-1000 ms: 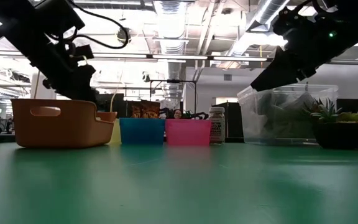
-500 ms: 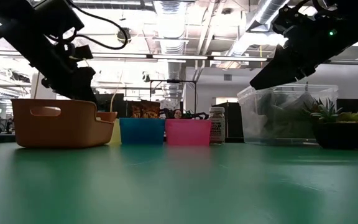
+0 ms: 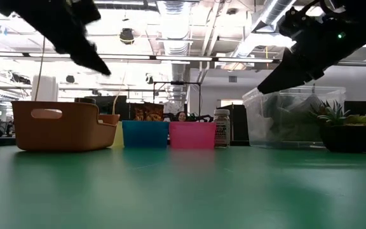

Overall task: Sort spices by type
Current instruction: Put the green spice bottle into the orange bin

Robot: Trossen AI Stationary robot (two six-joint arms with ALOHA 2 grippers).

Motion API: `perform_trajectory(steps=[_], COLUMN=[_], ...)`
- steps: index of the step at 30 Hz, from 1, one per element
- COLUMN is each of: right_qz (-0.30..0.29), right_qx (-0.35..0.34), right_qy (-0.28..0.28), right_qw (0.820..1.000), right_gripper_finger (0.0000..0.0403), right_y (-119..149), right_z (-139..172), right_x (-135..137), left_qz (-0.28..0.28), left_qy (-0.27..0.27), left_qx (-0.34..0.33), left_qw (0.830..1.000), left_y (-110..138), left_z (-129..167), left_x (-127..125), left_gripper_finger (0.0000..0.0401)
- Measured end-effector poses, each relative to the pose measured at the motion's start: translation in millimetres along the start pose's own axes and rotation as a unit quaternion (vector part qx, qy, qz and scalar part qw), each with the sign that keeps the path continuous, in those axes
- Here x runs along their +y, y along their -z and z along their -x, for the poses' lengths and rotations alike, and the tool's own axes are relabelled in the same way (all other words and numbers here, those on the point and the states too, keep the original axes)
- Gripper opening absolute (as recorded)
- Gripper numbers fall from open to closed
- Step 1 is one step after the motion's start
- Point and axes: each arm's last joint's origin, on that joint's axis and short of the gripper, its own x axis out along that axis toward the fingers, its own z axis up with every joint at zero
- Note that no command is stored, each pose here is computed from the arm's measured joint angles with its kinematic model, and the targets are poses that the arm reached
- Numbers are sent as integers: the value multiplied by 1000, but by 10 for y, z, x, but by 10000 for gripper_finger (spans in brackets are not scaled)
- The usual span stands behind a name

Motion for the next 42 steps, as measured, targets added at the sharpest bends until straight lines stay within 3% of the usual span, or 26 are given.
perform_trajectory(steps=[3, 8, 15, 22, 31, 42], right_qz=[-2, -49, -103, -162, -224, -252], right_qx=[10, 12, 1, -16, -71, -140], right_qy=[9, 38, 71, 50, 86, 112], right_qw=[1000, 998, 992, 985, 968, 951], right_gripper_finger=[240, 240, 240, 240, 240, 240], right_y=[17, -17, -84, -101, -91, -141], right_z=[-18, -102, -210, -171, -46, 73], right_x=[-31, -143, -295, -221, -100, 1], left_qz=[-22, -29, -101, -139, -130, -147], left_qy=[136, 211, 211, 238, 274, 274], left_qx=[-15, 26, 89, 125, 134, 105], left_qw=[990, 977, 968, 953, 943, 945], left_y=[-124, -263, -189, -4, 89, 87], left_z=[120, 311, 409, 451, 598, 576], left_x=[-164, -423, -874, -1220, -1385, -1489], left_gripper_finger=[258, 258, 258, 258, 258, 263])
